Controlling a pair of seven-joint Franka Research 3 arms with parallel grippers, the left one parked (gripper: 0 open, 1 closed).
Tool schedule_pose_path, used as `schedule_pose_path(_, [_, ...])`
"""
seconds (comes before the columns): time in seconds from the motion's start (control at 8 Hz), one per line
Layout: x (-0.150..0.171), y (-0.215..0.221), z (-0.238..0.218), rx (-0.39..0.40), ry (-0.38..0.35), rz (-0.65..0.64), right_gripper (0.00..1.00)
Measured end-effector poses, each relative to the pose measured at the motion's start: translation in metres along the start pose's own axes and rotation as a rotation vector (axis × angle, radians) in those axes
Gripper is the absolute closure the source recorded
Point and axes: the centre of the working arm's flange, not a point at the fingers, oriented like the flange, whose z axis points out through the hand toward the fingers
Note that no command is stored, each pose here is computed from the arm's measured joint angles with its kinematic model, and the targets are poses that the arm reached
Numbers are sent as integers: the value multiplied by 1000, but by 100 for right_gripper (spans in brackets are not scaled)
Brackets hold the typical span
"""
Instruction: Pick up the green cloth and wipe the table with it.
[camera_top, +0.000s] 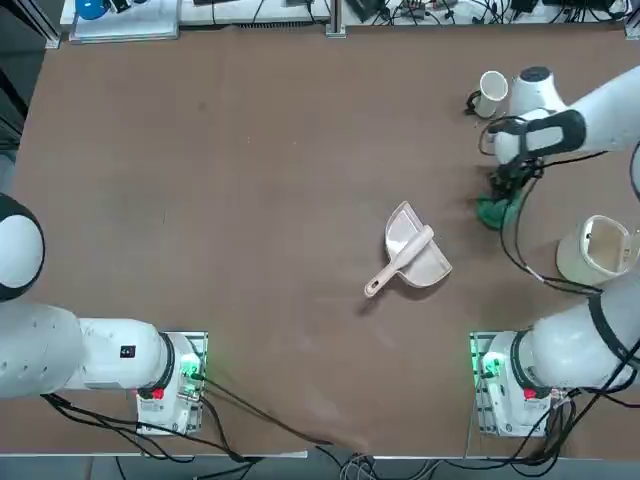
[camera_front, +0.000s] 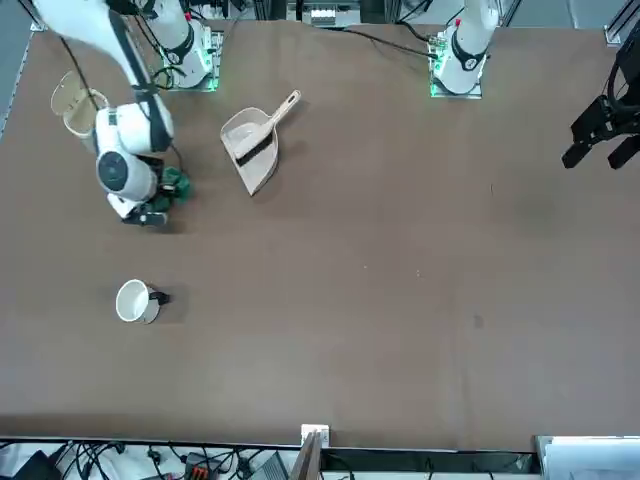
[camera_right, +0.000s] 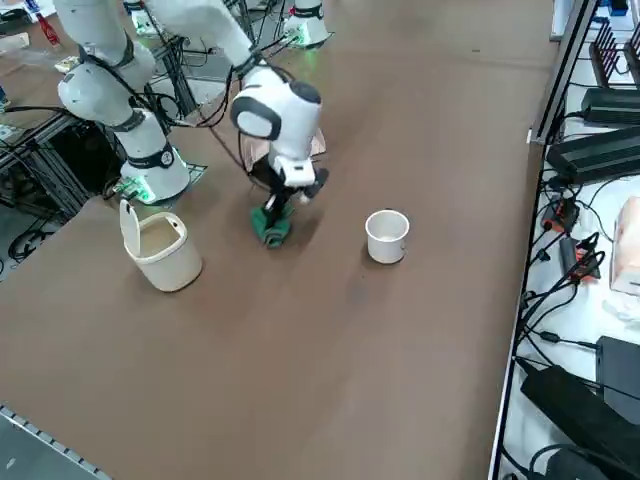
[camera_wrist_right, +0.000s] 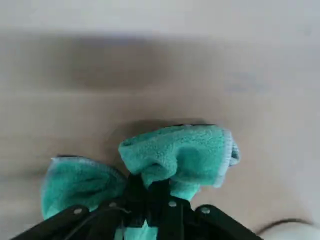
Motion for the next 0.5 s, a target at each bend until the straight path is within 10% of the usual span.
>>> schedule_pose_path(0.5, [1,-7,-2,14,12,39,98])
